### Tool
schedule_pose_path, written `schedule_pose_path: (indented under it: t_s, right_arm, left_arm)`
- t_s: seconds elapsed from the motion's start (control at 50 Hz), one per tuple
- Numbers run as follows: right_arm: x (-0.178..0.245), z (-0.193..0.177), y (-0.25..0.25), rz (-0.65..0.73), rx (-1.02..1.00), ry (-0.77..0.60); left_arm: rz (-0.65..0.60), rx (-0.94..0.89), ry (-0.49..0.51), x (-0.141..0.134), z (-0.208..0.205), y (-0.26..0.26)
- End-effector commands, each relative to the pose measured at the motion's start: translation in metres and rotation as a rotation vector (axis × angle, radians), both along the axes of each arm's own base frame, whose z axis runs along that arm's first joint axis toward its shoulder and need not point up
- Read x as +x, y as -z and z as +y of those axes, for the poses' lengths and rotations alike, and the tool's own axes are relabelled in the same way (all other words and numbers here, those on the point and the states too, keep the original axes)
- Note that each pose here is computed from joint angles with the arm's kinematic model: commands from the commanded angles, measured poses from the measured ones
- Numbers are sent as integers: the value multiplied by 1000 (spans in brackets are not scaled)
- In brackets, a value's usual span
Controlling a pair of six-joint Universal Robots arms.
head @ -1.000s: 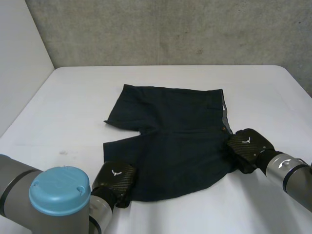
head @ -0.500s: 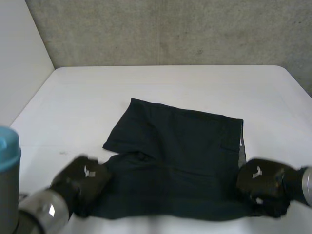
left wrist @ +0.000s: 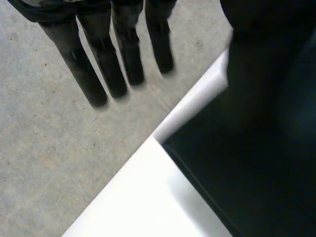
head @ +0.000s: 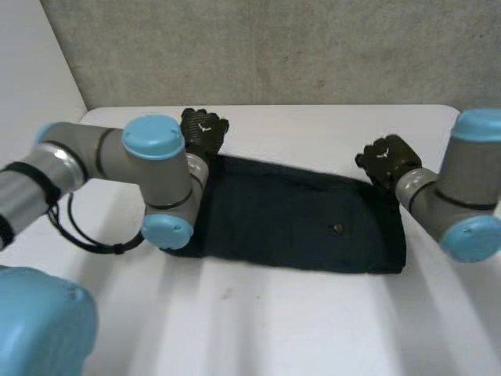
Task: Fold the shorts.
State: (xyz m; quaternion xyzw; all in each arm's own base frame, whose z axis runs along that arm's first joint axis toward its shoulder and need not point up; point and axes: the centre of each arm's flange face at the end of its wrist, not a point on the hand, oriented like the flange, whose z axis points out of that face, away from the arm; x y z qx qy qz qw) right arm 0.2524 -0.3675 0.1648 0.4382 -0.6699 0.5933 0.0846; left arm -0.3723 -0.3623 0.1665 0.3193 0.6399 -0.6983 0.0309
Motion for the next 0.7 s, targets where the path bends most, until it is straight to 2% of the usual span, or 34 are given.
schedule_pose_path:
  t_s: [0.02,0.08,0.18,0.3,0.36,0.44,0.54,0.7]
  right_arm:
    - [5,-21,-4,-67,-201,113]
    - [2,-15,-15,-129,-201,130]
    - [-9,12,-39,-241,-149,153]
    - [-19,70,-33,-310,103,126]
    - [-26,90,-19,-336,236,125]
    - [-40,103,1,-343,316,160]
    - [-47,103,14,-360,287,177]
    - [-49,98,34,-342,293,190]
  left_arm:
    - [46,-74,25,-13,-6,6]
    - [27,-38,23,-11,5,15]
    - [22,-10,11,6,25,-9]
    - [-40,82,54,32,63,-4]
    - [-62,121,62,40,68,6]
    - [-83,156,38,53,63,19]
    - [-115,222,-30,75,44,52]
    - [-120,247,-45,83,44,57]
